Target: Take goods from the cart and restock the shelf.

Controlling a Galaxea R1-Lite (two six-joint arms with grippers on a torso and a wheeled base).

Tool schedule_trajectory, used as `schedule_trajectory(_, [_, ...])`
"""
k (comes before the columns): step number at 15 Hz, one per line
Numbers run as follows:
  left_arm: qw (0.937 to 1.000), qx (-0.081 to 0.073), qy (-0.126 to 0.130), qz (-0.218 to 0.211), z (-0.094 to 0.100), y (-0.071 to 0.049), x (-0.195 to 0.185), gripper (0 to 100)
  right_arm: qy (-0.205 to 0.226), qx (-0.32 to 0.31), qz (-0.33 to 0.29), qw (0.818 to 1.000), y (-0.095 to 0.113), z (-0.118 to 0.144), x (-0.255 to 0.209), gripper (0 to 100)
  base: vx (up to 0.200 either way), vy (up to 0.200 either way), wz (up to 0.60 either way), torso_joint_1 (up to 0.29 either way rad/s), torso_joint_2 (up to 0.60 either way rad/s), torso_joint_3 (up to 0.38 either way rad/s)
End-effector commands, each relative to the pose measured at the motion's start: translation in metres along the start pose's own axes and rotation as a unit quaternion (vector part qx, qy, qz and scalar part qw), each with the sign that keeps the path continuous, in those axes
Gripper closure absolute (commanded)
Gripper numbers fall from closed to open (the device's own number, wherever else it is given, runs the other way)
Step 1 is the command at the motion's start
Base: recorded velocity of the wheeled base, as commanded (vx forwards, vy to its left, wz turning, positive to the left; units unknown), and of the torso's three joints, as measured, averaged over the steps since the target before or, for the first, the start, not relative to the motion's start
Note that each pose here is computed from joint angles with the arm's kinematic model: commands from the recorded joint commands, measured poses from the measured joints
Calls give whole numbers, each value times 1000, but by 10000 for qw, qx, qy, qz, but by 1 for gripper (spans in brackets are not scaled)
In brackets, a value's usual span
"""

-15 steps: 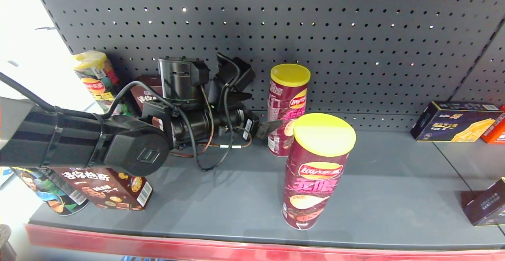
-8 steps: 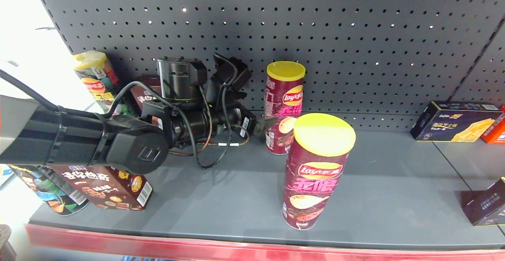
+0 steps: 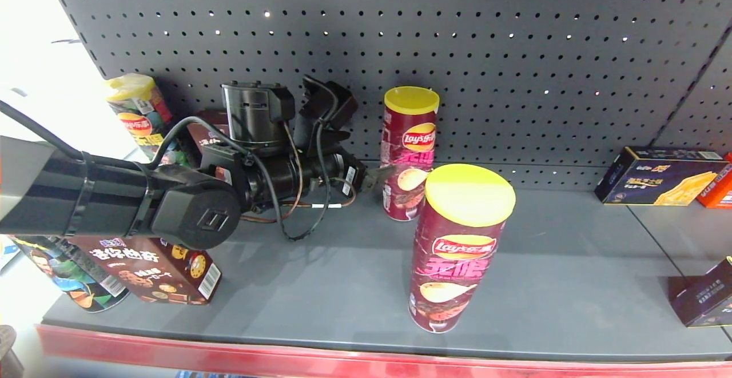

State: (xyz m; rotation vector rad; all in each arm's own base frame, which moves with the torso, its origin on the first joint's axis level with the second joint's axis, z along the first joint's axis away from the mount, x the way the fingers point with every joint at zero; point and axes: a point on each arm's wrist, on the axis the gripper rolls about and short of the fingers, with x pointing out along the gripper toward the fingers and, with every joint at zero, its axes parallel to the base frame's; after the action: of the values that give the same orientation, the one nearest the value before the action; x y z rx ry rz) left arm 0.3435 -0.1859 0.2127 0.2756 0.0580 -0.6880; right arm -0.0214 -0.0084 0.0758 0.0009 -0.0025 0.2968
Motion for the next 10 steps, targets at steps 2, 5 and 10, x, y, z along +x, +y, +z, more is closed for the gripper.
schedule_trajectory(2, [10000,-7,29,95,-1,3,0,0,5,-2,4,10000,0,0,0,0,0,0,0,0,0,0])
schedule_trajectory(5, [9999,-5,26,112,-1,3,1,0,5,5,4,10000,0,0,0,0,0,0,0,0,0,0])
schedule_trajectory(10, [9994,-5,77,328,-1,4,0,0,5,5,4,10000,0,0,0,0,0,0,0,0,0,0])
